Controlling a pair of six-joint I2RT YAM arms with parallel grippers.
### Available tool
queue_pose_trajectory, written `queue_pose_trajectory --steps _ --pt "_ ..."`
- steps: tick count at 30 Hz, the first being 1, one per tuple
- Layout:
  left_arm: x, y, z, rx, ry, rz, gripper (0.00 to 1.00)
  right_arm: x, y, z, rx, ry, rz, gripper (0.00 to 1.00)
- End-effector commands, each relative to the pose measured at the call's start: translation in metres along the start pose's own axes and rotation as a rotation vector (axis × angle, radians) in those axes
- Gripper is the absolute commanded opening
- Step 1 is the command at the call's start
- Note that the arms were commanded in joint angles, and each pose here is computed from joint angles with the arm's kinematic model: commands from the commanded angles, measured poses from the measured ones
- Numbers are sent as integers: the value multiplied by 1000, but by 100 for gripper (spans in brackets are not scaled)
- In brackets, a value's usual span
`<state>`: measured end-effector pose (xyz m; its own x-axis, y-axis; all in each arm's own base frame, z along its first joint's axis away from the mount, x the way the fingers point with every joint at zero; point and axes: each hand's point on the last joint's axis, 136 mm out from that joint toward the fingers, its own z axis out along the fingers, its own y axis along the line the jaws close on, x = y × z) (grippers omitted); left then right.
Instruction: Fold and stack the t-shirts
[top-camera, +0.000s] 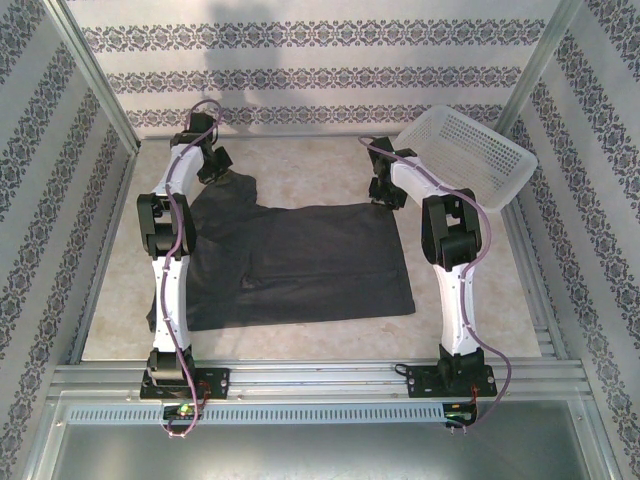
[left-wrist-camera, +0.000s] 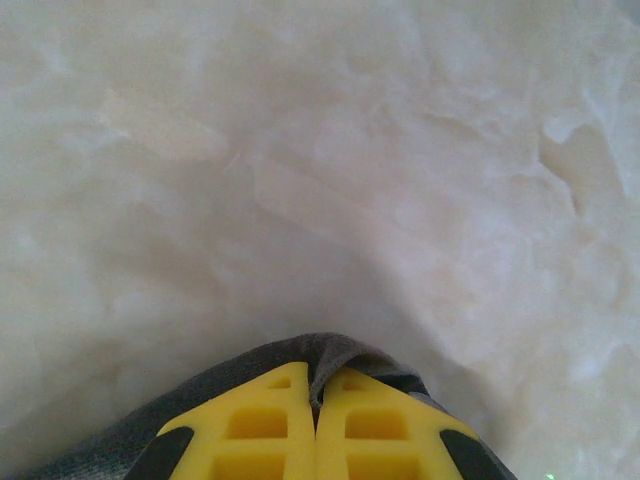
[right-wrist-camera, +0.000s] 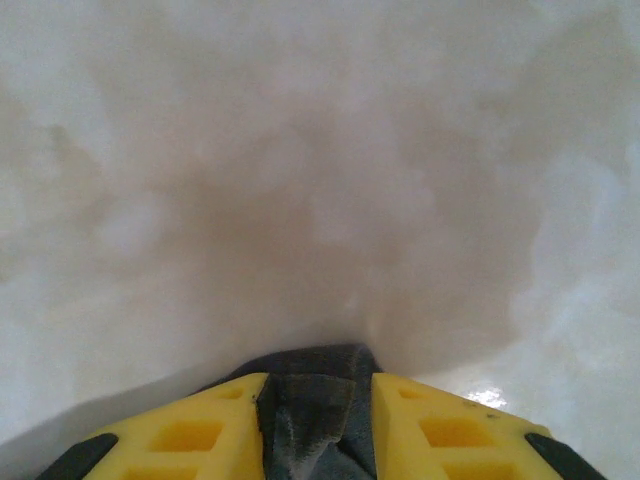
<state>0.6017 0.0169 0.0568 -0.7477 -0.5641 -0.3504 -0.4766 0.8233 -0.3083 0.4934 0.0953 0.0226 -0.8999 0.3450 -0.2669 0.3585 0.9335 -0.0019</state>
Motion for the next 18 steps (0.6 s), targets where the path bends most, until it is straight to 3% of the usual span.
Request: queue_pose_trajectory --steps 1,3,9,18 --pt "3 -8 -24 13 12 7 0 0 -9 -3 44 10 19 32" --pt "3 -8 -25 14 15 5 0 0 -8 -1 45 15 21 28" --pt "-4 -11 -41 14 -16 7 0 -13 -4 -6 19 -32 10 1" --pt "-20 -8 -74 1 -81 -3 0 -39 -3 -25 -78 -95 24 0"
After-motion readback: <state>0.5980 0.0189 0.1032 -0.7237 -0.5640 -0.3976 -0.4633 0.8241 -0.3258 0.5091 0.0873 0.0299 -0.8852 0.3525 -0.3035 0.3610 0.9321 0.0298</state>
